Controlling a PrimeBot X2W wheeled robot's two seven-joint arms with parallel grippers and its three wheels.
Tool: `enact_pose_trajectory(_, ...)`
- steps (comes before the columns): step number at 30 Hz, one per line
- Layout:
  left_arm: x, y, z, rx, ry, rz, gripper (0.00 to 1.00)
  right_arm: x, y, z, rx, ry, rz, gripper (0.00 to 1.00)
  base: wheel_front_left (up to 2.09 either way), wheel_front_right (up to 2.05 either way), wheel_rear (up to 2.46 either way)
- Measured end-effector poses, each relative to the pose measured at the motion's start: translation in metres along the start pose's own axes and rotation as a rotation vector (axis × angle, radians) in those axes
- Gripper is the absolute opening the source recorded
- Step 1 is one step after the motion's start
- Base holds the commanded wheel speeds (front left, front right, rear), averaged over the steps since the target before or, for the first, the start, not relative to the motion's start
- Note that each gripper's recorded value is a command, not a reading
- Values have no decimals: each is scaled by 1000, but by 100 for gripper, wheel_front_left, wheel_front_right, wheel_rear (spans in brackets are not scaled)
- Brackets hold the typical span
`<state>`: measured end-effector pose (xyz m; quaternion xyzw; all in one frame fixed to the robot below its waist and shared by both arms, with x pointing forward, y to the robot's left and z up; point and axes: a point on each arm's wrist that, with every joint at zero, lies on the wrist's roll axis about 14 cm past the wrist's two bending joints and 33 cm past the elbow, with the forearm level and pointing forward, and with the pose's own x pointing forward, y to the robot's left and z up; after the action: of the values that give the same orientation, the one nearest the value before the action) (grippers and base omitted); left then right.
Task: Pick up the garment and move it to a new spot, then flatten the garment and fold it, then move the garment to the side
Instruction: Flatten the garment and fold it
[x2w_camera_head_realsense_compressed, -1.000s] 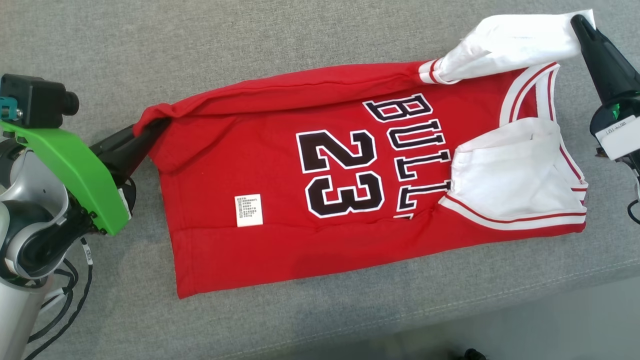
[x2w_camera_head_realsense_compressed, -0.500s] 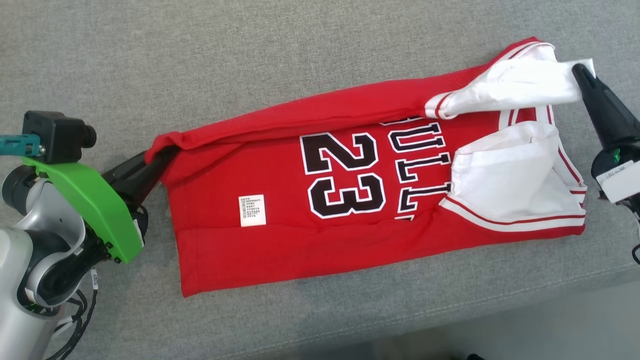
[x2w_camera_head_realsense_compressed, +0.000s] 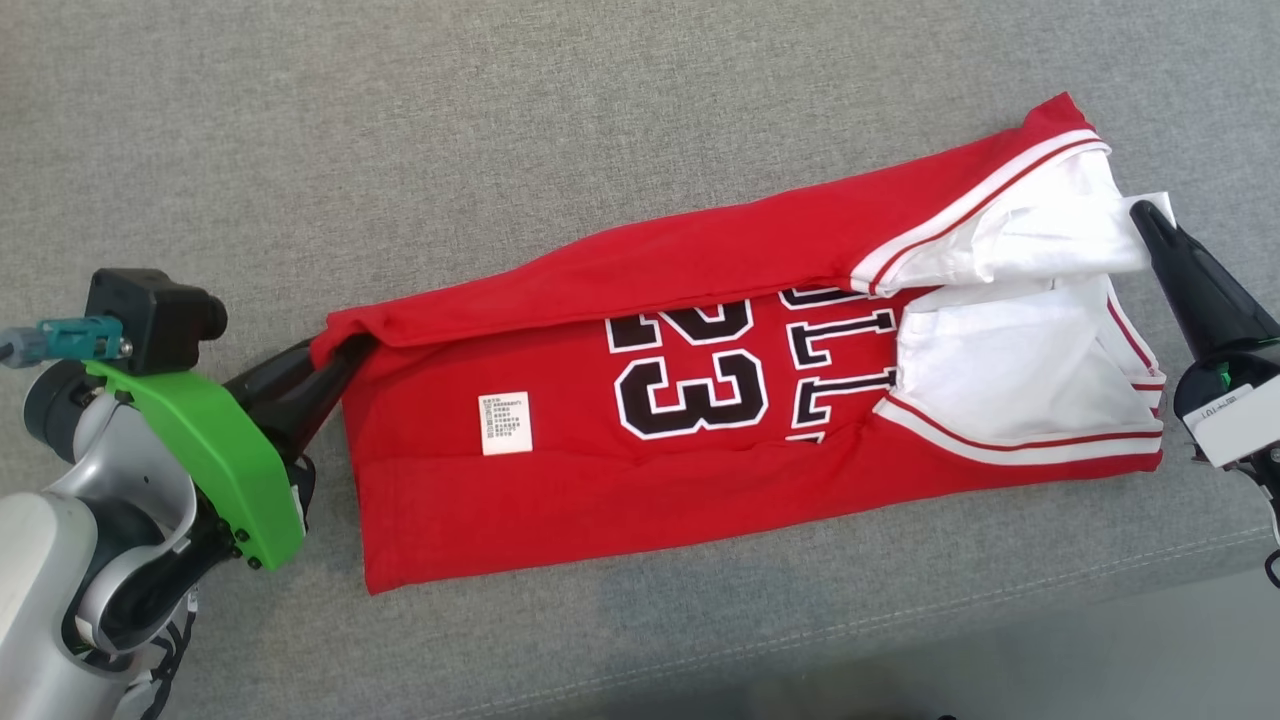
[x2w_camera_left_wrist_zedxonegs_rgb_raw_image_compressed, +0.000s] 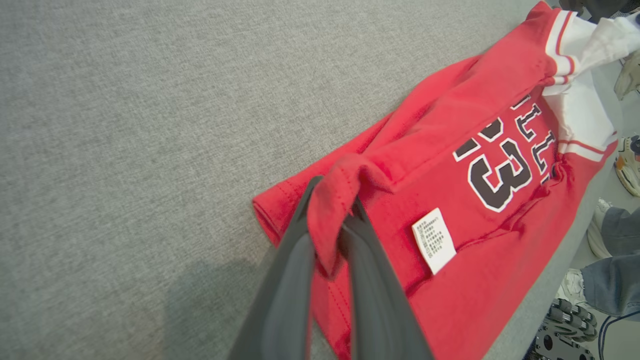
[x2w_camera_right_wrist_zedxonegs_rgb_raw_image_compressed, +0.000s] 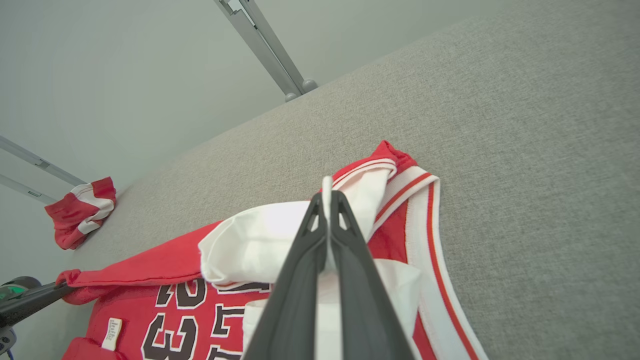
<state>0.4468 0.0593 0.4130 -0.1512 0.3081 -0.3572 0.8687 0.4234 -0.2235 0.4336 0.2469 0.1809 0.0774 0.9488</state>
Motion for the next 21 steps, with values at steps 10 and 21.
enact_pose_trajectory(10,-3,-3,-5,-3,-2,-7,21,-8,1,-5,1,19,-6,0,0,0,0)
enact_pose_trajectory(21,-4,-5,-14,-9,8,-9,30,-16,-1,-14,19,54,-26,0,0,0,0)
